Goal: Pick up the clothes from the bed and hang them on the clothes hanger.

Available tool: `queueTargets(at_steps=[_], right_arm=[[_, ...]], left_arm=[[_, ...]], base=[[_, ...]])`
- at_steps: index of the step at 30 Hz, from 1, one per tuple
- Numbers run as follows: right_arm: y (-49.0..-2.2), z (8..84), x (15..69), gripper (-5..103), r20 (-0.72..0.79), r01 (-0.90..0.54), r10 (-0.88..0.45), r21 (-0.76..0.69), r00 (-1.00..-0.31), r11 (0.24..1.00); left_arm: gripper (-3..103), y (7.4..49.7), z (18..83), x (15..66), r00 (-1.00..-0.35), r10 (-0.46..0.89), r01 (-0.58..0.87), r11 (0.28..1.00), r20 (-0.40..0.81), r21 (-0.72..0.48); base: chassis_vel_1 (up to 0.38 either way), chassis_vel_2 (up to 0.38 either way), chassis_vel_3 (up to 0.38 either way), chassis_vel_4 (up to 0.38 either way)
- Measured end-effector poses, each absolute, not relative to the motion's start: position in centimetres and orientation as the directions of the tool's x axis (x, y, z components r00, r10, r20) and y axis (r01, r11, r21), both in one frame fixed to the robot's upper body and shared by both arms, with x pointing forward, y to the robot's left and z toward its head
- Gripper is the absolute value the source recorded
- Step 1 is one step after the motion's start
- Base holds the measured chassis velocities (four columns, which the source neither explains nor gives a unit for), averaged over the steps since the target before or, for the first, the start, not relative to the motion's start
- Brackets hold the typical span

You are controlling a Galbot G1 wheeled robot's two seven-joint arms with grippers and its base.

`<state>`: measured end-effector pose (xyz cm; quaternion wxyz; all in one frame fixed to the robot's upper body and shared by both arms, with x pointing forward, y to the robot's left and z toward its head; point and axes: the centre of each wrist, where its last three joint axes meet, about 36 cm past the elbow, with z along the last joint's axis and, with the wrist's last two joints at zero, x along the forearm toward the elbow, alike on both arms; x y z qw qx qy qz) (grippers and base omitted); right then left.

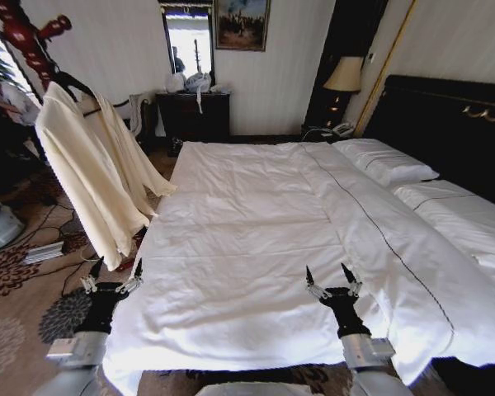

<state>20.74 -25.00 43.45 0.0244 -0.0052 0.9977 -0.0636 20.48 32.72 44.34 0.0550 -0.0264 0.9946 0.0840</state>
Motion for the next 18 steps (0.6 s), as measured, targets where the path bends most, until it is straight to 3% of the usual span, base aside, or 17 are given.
queueTargets(at_steps=[18], right_arm=[[-25.35, 43.67, 20.85, 100, -0.052, -0.006, -0.013, -0.131, -0.999, 0.991]], left_arm=[[100, 33.11, 43.74, 20.19, -0.992, -0.042, -0.062, 0.984, -0.121, 0.168]], base=[[0.0, 0.0, 0.0, 0.0]])
